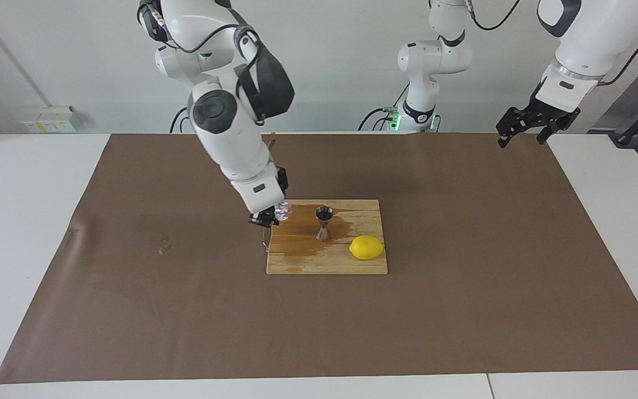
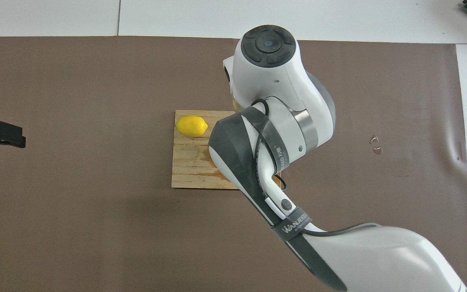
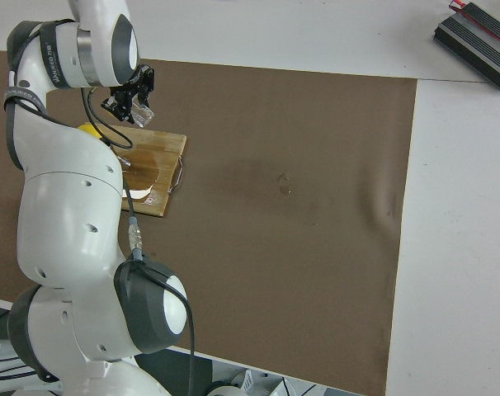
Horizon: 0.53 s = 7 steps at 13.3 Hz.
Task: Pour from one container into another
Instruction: 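Turn the clear glass upright and carry it back off the board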
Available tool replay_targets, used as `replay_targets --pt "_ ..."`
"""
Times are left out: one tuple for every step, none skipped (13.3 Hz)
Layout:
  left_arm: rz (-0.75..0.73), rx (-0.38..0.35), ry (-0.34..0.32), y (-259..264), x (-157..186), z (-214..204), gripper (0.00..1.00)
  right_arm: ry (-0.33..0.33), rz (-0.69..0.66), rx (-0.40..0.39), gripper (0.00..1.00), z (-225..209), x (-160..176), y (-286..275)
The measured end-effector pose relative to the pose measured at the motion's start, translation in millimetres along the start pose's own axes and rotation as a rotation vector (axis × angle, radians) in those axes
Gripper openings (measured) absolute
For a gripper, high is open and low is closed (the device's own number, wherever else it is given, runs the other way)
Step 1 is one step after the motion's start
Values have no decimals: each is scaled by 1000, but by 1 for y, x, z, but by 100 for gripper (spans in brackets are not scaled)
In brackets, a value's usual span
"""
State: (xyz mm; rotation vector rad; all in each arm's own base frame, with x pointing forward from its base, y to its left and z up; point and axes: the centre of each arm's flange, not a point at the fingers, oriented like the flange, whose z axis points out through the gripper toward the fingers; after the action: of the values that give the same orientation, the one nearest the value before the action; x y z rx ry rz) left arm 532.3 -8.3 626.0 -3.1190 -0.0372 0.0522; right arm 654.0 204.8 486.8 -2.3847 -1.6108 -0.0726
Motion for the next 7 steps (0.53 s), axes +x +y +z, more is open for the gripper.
replay_targets --pt "0 0 0 0 0 0 100 22 -15 15 49 -2 -30 16" --pt "0 0 0 0 0 0 100 50 -34 36 49 -2 -60 31" --pt "0 0 0 0 0 0 100 81 -53 52 49 0 -90 45" --pt "0 0 0 0 0 0 100 106 -70 60 49 3 -118 58" --pt "0 0 0 0 0 0 100 130 -86 62 49 7 -143 69" --pt "0 0 0 0 0 0 100 160 -105 69 49 11 -167 77" --pt "0 0 0 0 0 0 100 195 -128 72 49 18 -194 85"
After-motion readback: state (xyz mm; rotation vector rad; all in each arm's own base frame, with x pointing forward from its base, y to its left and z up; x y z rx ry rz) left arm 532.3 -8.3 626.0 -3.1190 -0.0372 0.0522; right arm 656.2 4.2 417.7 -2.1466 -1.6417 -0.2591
